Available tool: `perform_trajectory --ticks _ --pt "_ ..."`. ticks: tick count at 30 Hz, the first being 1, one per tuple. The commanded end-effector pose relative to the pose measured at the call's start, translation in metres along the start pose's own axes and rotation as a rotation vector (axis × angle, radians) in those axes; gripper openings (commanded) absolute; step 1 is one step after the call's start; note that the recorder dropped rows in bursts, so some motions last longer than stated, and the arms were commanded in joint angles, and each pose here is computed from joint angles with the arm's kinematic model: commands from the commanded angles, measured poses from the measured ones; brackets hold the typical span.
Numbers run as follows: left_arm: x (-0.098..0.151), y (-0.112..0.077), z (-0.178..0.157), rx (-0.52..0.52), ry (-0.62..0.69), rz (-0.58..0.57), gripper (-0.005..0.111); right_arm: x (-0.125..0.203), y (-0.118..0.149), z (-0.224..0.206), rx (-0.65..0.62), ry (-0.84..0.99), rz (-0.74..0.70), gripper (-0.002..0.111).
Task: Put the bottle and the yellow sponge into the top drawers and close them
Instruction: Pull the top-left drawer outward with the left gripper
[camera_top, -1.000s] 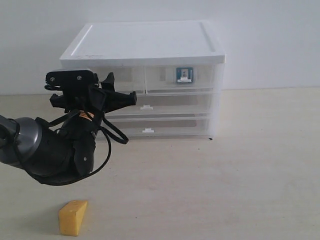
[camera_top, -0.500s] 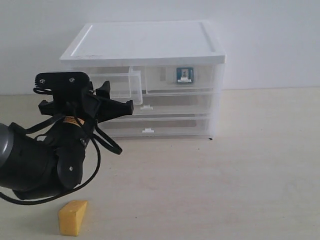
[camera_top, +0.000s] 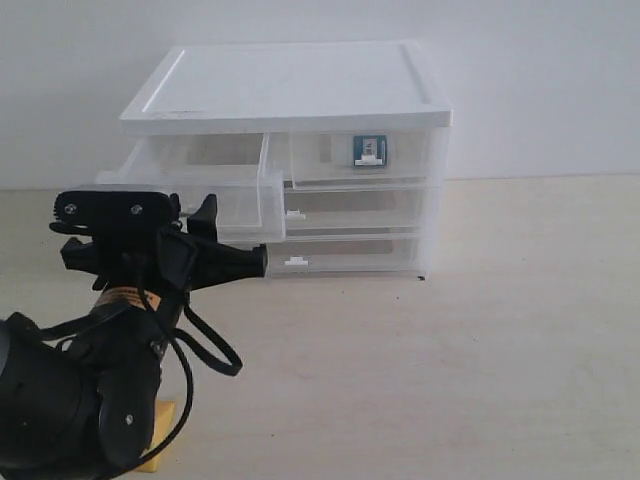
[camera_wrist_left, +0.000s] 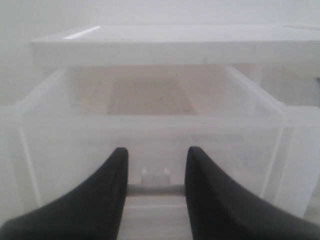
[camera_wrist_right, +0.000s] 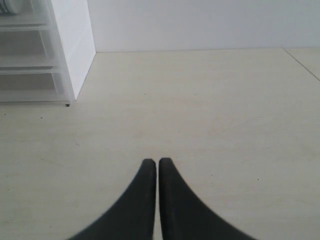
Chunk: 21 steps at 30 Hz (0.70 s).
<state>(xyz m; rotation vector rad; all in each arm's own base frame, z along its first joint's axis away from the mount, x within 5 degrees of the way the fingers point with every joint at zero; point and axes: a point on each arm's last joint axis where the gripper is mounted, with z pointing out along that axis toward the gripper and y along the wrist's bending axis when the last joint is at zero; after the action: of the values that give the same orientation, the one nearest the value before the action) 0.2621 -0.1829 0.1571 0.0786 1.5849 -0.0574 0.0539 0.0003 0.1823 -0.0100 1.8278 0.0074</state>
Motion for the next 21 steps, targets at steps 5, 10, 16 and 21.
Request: perform_trajectory --ticks 5,10,16,21 --pt "0.011 -0.007 -0.028 0.027 0.083 0.032 0.004 0.000 0.000 0.000 0.000 -0.007 -0.012 0.000" --pt "-0.002 -0.015 -0.040 0.034 0.063 0.026 0.004 0.000 0.000 0.000 0.000 -0.007 -0.012 0.000" --pt "-0.014 -0.017 -0.048 0.017 0.052 -0.003 0.004 0.000 0.000 0.000 0.000 -0.007 -0.012 0.000" --pt "-0.013 -0.014 -0.048 -0.020 0.067 -0.001 0.004 0.000 0.000 0.000 0.000 -0.007 -0.012 0.000"
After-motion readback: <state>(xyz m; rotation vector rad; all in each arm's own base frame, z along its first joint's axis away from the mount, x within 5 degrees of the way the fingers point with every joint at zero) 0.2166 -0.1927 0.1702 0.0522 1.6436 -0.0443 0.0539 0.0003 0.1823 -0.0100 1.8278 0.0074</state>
